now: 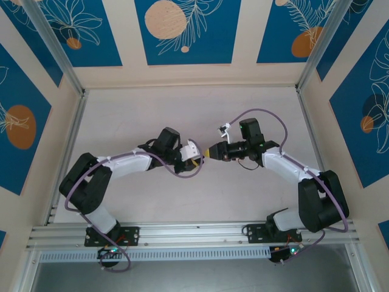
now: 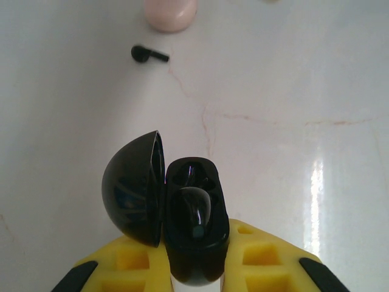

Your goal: Insert wireless bluetooth earbuds into charging case

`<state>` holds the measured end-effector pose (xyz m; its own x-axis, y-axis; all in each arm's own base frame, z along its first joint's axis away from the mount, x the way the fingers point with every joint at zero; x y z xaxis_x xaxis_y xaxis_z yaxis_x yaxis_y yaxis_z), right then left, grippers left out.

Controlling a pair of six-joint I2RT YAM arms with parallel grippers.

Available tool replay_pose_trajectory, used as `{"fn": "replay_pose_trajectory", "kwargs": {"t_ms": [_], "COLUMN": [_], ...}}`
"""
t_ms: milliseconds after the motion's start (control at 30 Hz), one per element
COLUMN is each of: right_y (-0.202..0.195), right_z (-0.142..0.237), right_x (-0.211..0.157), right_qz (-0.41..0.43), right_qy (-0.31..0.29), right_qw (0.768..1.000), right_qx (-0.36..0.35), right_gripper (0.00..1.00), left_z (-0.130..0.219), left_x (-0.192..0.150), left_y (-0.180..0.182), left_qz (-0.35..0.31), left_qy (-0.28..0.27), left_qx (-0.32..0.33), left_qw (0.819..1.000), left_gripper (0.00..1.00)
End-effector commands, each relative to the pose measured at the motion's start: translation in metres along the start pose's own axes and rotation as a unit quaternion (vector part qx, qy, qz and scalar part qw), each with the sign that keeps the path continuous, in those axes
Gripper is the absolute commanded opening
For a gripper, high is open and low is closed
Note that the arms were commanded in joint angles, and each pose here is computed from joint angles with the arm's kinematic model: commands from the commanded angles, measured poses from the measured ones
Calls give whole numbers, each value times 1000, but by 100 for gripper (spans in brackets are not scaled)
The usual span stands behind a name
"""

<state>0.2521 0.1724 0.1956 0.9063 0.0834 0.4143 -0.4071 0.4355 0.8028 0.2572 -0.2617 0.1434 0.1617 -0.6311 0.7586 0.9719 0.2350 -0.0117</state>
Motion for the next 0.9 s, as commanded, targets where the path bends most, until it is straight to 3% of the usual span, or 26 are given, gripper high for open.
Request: {"fn": "replay_pose_trajectory", "kwargs": {"t_ms": [0,233,867], "right_y": [5,13,5], "right_z": [4,-4,-25], "right_x": [-6,-2,5], "right_qz": [14,36,27], "right_qy": [4,16,39], "right_qw": [1000,999,998], "right_qx": [-4,-6,-28], "right_gripper": [29,28,20], "left_z": [11,16,24], "left_x": [18,21,29], "left_y": [-3,-4,-4], "left_qz": [-10,-8,-11], "left_qy": [-75,-107,-129], "left_qx": [-14,-25,-22], "left_qw": [997,994,991], "left_gripper": [10,10,10]}}
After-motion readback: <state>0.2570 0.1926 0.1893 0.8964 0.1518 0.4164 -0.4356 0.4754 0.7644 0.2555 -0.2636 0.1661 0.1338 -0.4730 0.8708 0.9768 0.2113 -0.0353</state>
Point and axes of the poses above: each hand's point on the last joint's axis, 136 mm out from that joint toward the fingers, its own z axis back along the fingers, its own y axis along the line the jaws close on, x = y × z, the point moved 8 cm from there along z, back along the fingers, and after that the axes turned 2 degrees about z, right-handed, at the moved point
